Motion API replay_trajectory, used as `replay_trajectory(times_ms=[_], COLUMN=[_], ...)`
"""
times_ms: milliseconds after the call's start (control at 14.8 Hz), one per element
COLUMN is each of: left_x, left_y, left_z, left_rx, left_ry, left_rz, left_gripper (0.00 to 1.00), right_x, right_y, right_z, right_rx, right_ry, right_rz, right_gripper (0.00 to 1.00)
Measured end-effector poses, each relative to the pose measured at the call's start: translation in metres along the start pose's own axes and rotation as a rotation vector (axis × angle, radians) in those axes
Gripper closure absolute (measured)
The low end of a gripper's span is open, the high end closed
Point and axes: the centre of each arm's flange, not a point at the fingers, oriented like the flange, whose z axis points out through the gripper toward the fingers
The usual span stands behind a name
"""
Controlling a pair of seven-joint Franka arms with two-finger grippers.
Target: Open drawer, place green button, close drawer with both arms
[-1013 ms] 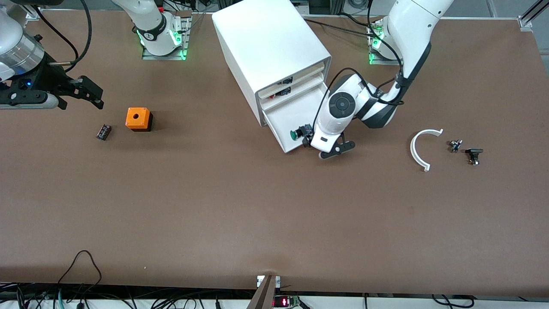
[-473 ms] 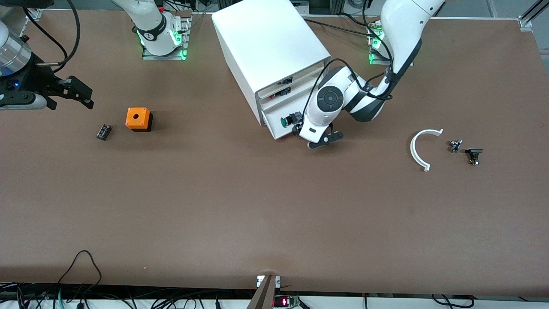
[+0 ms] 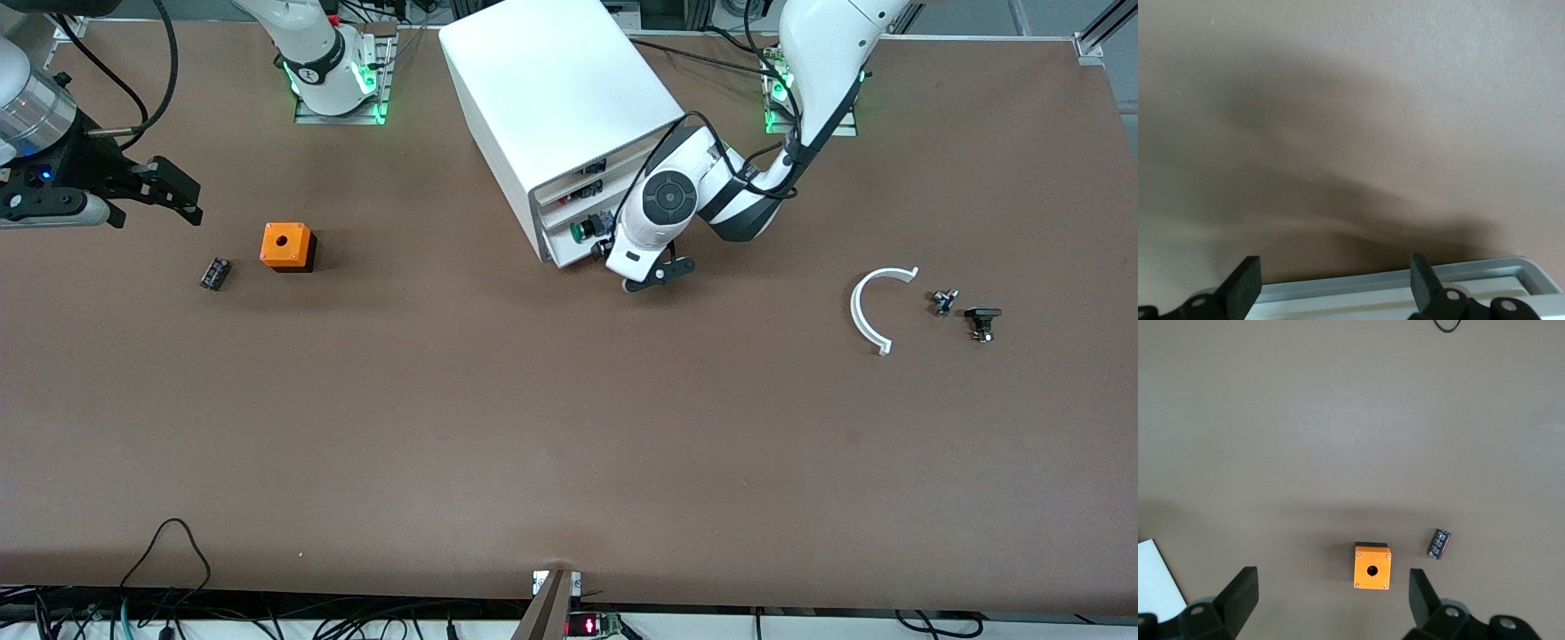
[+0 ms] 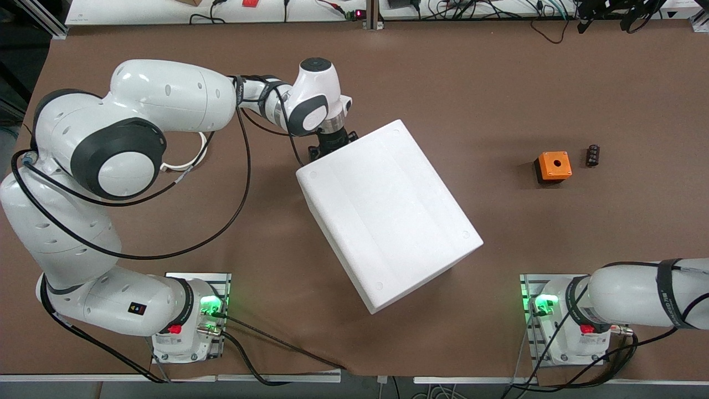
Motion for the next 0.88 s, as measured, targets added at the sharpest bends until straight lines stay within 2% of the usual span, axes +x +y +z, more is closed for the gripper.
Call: replay_trajectory(times_ms=[270, 878], left_x=[-0.012, -0.033], left_y=[0.003, 0.008], left_z=[0.006, 0.013], left_rx=[0.001, 0.029], left_ry=[-0.056, -0.101], left_rz=[-0.017, -0.007], left_gripper=[0.01, 0.01], right_x=[0.001, 0.003], right_y=[0.001, 0.006], right_z=[0.001, 0.003], right_rx=[0.0, 0.0], right_ry=[-0.001, -0.004], right_rz=[0.003, 0.06], right_gripper=[0.0, 0.0])
